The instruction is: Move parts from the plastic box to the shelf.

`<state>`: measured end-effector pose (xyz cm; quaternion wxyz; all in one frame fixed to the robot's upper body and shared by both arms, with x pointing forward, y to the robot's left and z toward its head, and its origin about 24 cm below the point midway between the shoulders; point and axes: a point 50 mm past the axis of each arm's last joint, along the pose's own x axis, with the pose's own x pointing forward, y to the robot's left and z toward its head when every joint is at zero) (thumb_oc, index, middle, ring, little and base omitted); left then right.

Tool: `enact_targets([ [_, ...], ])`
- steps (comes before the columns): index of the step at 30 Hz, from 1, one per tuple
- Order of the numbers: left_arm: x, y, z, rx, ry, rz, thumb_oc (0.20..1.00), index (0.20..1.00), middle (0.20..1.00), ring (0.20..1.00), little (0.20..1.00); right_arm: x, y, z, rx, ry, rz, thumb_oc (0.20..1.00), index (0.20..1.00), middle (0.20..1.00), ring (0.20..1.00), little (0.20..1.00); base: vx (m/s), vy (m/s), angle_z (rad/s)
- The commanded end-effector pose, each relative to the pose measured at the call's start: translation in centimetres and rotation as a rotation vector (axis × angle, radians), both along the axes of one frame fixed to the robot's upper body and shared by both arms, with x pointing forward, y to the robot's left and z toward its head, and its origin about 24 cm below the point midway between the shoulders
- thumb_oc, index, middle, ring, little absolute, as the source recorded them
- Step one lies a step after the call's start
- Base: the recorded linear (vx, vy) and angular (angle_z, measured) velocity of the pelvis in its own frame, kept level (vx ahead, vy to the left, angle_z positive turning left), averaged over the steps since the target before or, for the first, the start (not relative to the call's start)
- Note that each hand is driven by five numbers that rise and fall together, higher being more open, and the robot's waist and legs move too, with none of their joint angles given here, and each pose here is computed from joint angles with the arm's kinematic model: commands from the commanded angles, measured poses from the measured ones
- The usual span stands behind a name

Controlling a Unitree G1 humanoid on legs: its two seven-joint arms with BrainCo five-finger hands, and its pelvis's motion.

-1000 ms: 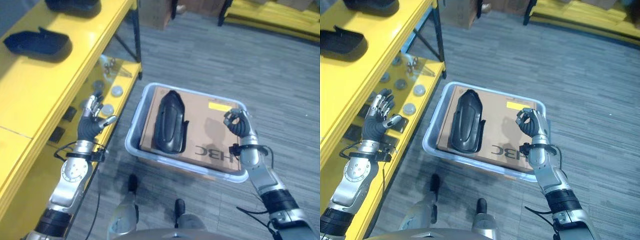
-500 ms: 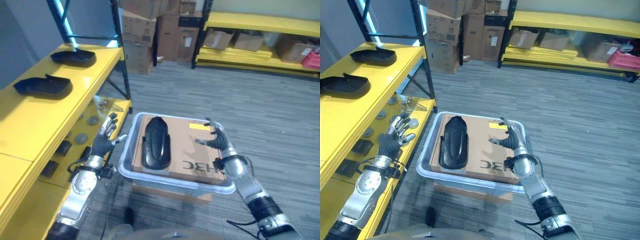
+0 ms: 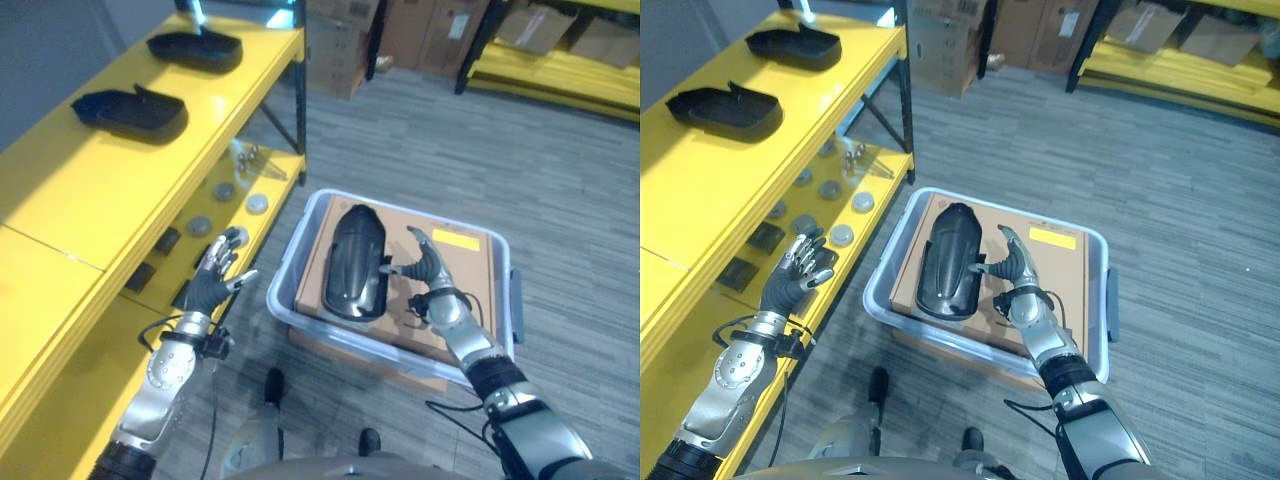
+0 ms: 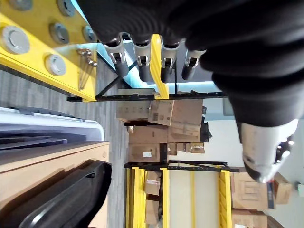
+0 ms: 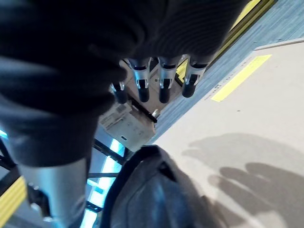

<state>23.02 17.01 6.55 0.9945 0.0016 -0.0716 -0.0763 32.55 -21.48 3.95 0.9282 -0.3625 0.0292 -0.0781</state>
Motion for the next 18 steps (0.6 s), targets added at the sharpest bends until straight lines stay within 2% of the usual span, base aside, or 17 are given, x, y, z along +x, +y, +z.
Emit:
enact_targets([
  [1, 1.7, 0.1, 3.9, -0.003, -0.188, -0.018, 1.000, 1.000, 1.000, 1.000, 1.000, 3.1, 1.4, 4.0, 0.009, -0.140, -0.037, 1.000, 1.000, 1.000, 1.000, 1.000, -0.07, 0.030, 0.06],
  [11, 2.6, -1.2, 4.9, -0.011, -0.235, -0.056, 1.000, 1.000, 1.000, 1.000, 1.000, 4.4, 1.6, 1.4, -0.052, 0.068, -0.068, 1.000, 1.000, 1.000, 1.000, 1.000, -0.03, 0.021, 0.05],
  [12, 2.6, -1.4, 4.9, -0.010, -0.236, -0.065, 1.000, 1.000, 1.000, 1.000, 1.000, 4.5, 1.5, 1.2, -0.050, 0.096, -0.059, 0.693, 0.693, 0.693, 0.693, 0.693, 0.00, 0.000, 0.00],
  [13, 2.7, -1.5, 4.9, -0.009, -0.239, -0.072, 1.000, 1.000, 1.000, 1.000, 1.000, 4.5, 1.2, 1.1, -0.053, 0.121, -0.059, 0.319, 0.319, 0.319, 0.319, 0.319, -0.02, 0.005, -0.03],
  [14, 2.7, -1.6, 5.0, -0.009, -0.239, -0.078, 1.000, 1.000, 1.000, 1.000, 1.000, 4.5, 1.1, 0.8, -0.062, 0.151, -0.055, 0.200, 0.200, 0.200, 0.200, 0.200, -0.01, 0.000, -0.04],
  [18, 2.8, -1.5, 5.0, -0.005, -0.240, -0.073, 1.000, 1.000, 1.000, 1.000, 1.000, 4.6, 1.0, 0.3, -0.056, 0.207, -0.077, 0.200, 0.200, 0.200, 0.200, 0.200, 0.01, 0.006, 0.04],
])
